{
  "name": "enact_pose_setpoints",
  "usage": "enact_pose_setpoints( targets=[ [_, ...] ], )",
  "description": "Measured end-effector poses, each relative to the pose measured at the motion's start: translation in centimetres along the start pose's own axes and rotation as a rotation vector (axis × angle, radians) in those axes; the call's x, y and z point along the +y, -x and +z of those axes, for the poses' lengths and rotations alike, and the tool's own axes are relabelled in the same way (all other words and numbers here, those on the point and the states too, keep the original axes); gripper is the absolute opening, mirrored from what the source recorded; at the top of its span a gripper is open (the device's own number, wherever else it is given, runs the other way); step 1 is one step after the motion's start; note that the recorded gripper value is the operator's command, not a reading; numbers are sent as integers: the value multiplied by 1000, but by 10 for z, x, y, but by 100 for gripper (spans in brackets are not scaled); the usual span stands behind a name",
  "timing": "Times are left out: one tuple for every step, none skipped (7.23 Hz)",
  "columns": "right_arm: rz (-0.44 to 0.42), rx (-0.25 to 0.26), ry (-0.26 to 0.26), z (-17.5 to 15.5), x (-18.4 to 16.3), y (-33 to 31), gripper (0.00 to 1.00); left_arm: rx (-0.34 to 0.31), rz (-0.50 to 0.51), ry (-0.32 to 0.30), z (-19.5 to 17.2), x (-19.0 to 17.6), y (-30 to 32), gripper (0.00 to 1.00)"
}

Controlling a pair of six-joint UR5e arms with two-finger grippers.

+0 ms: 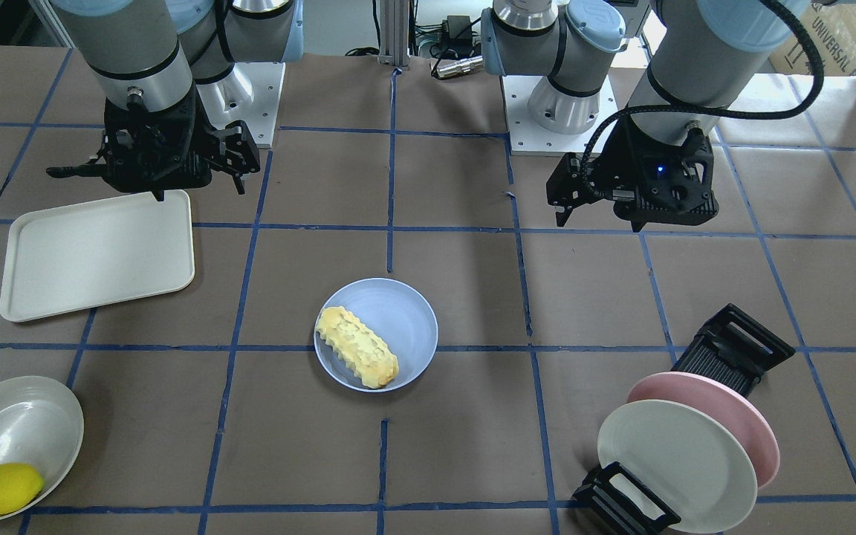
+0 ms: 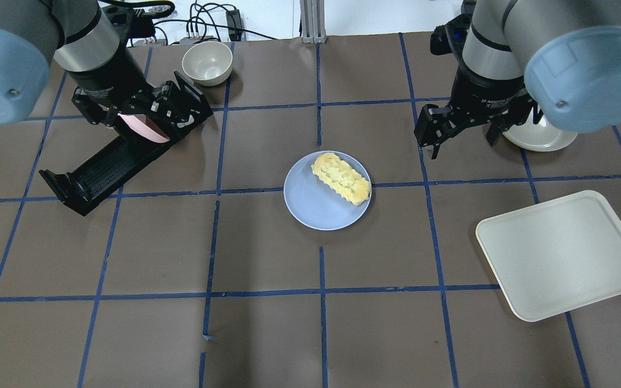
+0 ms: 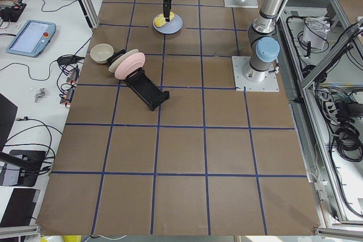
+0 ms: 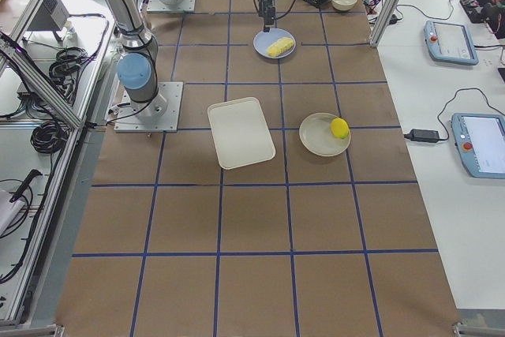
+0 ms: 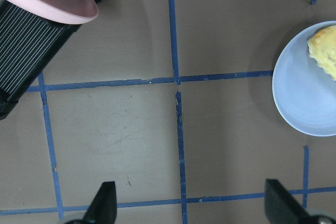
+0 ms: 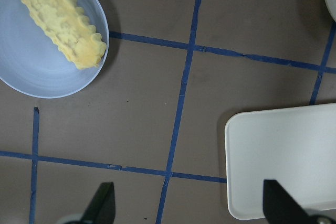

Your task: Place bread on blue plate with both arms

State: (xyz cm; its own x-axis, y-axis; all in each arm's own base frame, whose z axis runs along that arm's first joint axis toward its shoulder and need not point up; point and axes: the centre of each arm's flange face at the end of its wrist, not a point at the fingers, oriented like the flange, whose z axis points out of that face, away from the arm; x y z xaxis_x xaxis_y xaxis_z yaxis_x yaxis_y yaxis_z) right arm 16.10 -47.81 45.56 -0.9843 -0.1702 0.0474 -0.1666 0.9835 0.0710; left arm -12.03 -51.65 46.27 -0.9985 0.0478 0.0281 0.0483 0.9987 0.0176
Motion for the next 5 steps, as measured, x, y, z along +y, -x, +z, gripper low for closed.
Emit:
enact_pose_setpoints(
  targets=[
    [-1, -2, 1, 1, 0, 0, 100, 0, 0, 0, 0, 0, 0, 100],
    [-1, -3, -6, 0, 0, 1, 100, 0, 0, 0, 0, 0, 0, 100],
    [-2, -6, -12, -2, 1, 2, 100, 0, 0, -1, 0, -1, 0, 100],
    [-3, -13, -14, -2, 0, 4, 100, 0, 0, -2, -1, -1, 0, 100],
    [-5, -21, -14, -1, 0, 5, 100, -1, 0, -3, -2, -1, 0, 100]
  ],
)
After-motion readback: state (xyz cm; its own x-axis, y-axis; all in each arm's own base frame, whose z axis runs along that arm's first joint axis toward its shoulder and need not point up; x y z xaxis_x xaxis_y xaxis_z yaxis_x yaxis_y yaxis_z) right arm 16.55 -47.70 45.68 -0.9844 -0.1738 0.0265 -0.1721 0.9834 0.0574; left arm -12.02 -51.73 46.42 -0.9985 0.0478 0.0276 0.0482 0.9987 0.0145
